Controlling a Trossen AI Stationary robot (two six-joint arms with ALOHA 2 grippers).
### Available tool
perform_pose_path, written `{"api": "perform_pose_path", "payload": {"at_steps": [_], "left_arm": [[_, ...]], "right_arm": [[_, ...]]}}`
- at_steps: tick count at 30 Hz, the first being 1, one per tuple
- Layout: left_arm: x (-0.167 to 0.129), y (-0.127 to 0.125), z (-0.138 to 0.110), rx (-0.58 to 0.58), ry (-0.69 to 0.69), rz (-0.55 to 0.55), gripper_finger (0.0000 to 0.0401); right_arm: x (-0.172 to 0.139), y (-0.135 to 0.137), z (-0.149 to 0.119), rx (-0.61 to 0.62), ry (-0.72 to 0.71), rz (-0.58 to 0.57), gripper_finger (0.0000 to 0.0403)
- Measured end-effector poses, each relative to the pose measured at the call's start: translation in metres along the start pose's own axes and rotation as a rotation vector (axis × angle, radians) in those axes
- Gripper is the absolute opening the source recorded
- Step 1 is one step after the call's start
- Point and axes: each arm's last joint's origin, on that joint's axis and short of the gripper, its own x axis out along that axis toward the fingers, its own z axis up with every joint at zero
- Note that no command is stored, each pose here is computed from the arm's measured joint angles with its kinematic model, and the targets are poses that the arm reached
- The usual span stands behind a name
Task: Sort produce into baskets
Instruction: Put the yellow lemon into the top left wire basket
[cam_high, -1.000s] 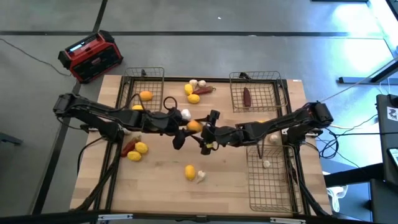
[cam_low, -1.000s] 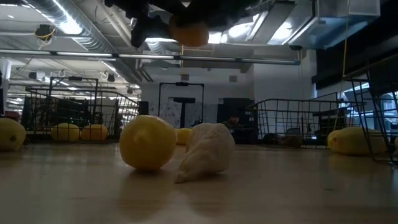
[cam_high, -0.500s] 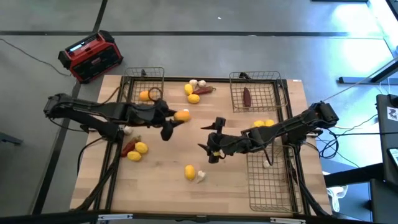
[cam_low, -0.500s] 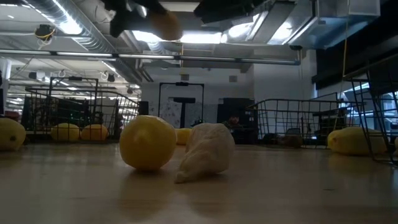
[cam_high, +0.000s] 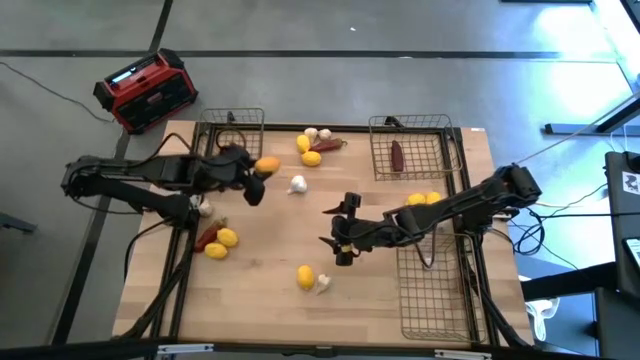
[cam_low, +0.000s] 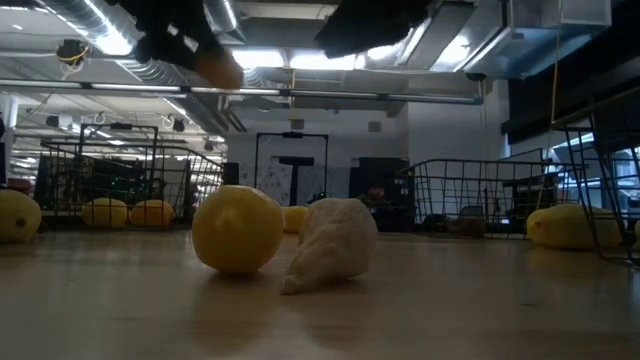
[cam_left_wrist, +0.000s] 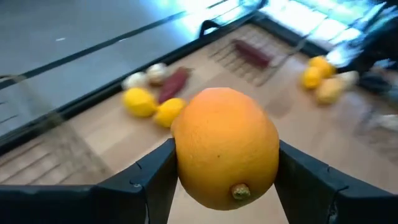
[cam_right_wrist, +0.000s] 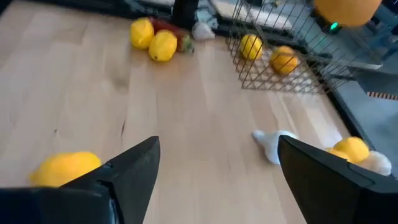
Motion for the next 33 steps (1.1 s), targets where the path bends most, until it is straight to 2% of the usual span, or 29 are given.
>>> {"api": "perform_pose_path", "payload": {"at_steps": [11,27,33], "left_arm": [[0.008,0.027,-0.004,-0.006,0.091,0.211,0.0225],[0.014,0.051,-0.001,0.03,0.142,0.359,0.0225],[0.016,0.064,0.001,-0.004,0.162,0.429,0.0225]], "right_arm": [[0.026,-0.008,-0.017,0.085,0.119,0.001,0.0319],[0.07,-0.022,-0.057,0.154,0.361,0.017,0.0319],[0.086,-0.023,-0.071,0.188,0.422,0.023,0.0319]]}}
